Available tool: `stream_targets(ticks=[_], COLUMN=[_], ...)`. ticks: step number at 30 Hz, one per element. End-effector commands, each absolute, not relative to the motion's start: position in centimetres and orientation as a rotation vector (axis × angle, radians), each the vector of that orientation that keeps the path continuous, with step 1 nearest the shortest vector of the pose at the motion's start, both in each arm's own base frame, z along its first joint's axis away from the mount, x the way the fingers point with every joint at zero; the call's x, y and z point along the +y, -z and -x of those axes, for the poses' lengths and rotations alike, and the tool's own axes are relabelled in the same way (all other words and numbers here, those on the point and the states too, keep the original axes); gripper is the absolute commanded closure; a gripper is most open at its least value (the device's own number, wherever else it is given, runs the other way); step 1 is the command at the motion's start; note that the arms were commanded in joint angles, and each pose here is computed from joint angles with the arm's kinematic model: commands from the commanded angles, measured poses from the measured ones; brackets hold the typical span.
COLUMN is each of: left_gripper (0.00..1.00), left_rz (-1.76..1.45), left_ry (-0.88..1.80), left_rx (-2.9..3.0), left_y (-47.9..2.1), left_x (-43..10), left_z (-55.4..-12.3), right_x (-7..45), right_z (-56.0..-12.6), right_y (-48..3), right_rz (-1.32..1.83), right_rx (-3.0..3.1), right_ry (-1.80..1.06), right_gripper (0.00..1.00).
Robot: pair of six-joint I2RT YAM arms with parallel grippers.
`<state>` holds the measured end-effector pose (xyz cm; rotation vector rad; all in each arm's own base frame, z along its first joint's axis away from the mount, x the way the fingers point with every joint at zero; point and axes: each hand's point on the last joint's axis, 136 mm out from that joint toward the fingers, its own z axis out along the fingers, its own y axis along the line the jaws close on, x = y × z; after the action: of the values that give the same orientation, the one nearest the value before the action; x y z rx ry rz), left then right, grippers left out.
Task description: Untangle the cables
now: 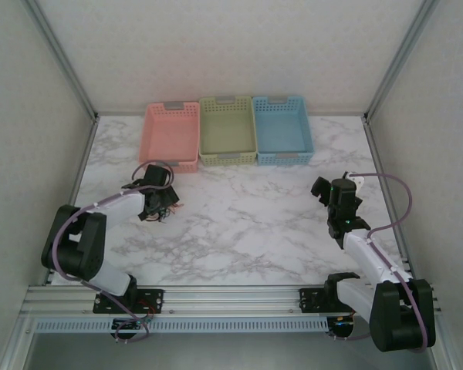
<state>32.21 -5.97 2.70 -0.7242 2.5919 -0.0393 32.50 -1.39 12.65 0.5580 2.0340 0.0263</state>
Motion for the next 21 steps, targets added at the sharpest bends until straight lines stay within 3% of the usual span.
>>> stream_targets(ticks=[1,5,17,21], left_gripper=[0.12,0.26,0.96,1.00], left_rz=[0.702,0.690,0.560,0.443], left_ry=[0.065,0.055,0.054,0.117], left_rx=[2.621,2.635,2.604,2.588], left_y=[-2.3,-1.9,-4.8,-6.5], left_x=[-6.7,-6.7,-7.9,-11.0], left_z=[-32.6,-32.3,-31.7,-31.5], right_x=[-2.0,-2.0,-2.0,-2.0], right_z=[-32.7,-32.6,-32.6,-32.7], right_y=[-13.2,-13.2,-13.2,-13.2], right_rz=[-0.588,-0.588,-0.591,-0.591], right_rx=[2.016,2.015,2.016,2.015], right_ry=[-0.003,-0.004,-0.002,-0.001], right_gripper=[0.03,0.03,0.03,0.03])
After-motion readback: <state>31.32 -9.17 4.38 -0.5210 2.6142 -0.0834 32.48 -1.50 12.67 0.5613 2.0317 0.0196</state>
